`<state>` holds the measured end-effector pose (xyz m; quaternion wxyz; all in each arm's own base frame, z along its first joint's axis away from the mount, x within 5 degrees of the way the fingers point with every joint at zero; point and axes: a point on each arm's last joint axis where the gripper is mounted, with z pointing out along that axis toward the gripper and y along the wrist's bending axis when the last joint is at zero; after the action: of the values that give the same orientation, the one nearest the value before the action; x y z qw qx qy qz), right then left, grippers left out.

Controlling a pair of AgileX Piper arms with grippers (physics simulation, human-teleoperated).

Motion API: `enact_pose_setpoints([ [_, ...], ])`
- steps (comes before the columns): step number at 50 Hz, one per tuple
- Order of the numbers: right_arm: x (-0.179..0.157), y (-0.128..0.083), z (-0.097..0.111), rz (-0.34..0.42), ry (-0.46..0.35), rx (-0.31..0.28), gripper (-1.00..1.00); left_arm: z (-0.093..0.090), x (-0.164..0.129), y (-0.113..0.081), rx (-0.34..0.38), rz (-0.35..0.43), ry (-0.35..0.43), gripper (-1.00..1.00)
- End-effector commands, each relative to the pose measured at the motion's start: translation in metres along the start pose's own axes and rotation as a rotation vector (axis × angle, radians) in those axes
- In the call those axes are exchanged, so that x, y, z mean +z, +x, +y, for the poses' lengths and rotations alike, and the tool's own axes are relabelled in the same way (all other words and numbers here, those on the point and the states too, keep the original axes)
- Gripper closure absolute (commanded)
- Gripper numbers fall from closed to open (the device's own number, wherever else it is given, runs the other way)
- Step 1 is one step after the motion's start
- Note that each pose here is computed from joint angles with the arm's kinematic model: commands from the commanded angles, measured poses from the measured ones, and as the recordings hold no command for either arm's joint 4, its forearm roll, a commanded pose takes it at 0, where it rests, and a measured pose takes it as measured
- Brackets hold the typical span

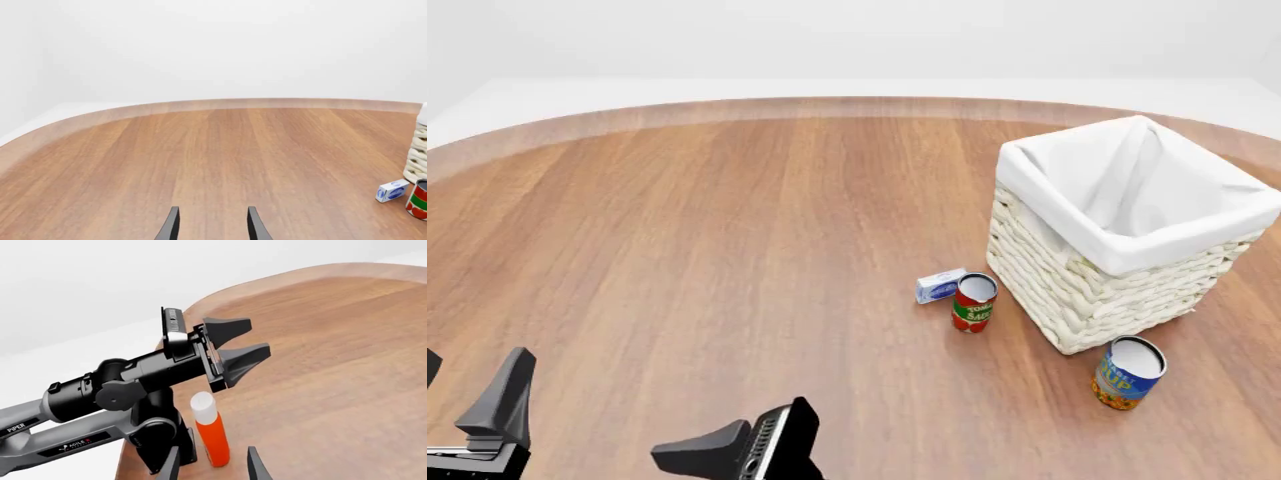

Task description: Pick up the ketchup, and put it in the basket.

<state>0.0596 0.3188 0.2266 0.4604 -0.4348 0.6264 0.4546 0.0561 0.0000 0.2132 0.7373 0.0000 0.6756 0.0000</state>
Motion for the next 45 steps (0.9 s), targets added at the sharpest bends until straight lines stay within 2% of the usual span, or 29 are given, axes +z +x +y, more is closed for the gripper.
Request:
enact_pose_setpoints([
  [1, 0.006, 0.001, 0.008, 0.008, -0.024, 0.004, -1.0, 0.0, 0.0, 0.0, 0.0, 0.0, 0.0, -1.0],
  [20, 0.022, 0.009, 0.019, 0.06, -0.048, 0.008, -1.0, 0.0, 0.0, 0.0, 0.0, 0.0, 0.0, -1.0],
  [45, 0.049, 0.022, 0.01, 0.133, -0.011, 0.039, -1.0, 0.0, 0.0, 0.0, 0.0, 0.0, 0.0, -1.0],
])
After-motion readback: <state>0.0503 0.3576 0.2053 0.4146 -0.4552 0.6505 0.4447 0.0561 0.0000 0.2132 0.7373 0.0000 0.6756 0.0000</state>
